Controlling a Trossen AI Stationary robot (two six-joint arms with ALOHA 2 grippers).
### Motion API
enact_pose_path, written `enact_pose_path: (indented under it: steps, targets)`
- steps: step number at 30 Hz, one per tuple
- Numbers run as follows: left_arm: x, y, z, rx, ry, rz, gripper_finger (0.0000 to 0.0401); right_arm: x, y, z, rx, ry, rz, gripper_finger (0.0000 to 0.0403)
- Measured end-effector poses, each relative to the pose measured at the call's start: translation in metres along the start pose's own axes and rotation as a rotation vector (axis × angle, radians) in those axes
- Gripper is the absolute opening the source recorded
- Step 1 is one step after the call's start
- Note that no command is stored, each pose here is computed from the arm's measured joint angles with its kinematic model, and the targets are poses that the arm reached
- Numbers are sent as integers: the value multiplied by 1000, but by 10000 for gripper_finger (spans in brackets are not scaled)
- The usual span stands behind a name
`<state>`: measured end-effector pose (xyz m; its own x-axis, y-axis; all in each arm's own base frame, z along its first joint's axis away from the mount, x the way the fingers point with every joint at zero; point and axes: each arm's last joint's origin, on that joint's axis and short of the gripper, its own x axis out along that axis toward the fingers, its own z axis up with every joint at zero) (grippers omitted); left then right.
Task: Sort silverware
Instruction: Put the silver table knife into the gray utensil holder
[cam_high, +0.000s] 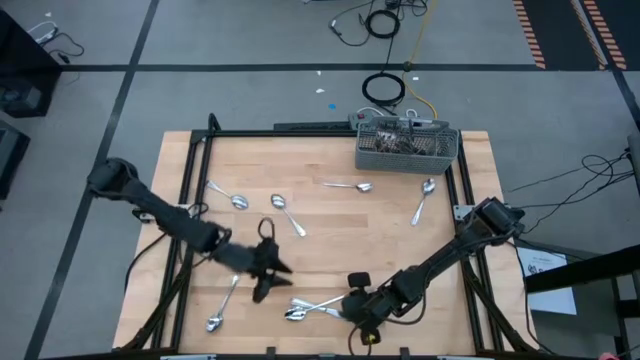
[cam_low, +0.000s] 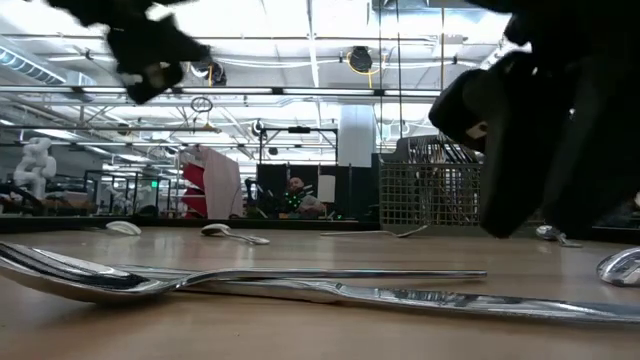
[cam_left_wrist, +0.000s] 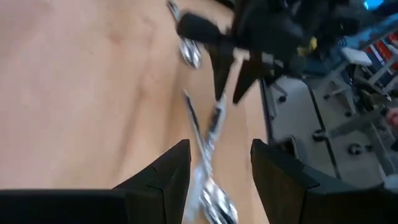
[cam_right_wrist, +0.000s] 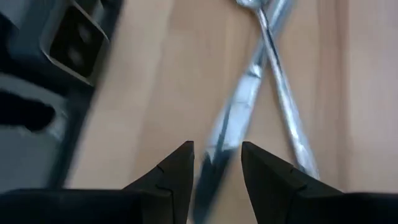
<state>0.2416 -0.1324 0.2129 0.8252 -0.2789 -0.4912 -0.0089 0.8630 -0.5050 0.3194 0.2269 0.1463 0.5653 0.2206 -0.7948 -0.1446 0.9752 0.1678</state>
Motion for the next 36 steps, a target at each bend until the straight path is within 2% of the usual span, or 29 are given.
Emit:
enact_pose_path:
  steps: [3,6,10,15,18,21,26,32,36]
  targets:
    - [5,-9,-21,-42,71,13,173,-1,7,3,56,-57,26,125]
    - [11,-14,-36,-83,120,24,172,-3,13,2,129,-100,-4,125]
    - [20,-13,-49,-73,133,71,163,-5,21,-3,214,-124,-32,125]
    - [37,-3,-65,115,194,132,129,-7,28,-7,315,-197,-95,125]
    - [46,3,-75,324,250,142,118,-8,28,-6,361,-228,-120,125]
    - [52,7,-81,494,281,134,116,-8,28,-6,399,-233,-116,125]
    - [64,7,-87,693,264,81,116,-8,28,-5,472,-247,-99,125]
    - [73,10,-93,792,252,57,118,-9,29,-3,509,-250,-92,125]
    - [76,10,-94,798,240,53,119,-11,31,1,505,-259,-84,125]
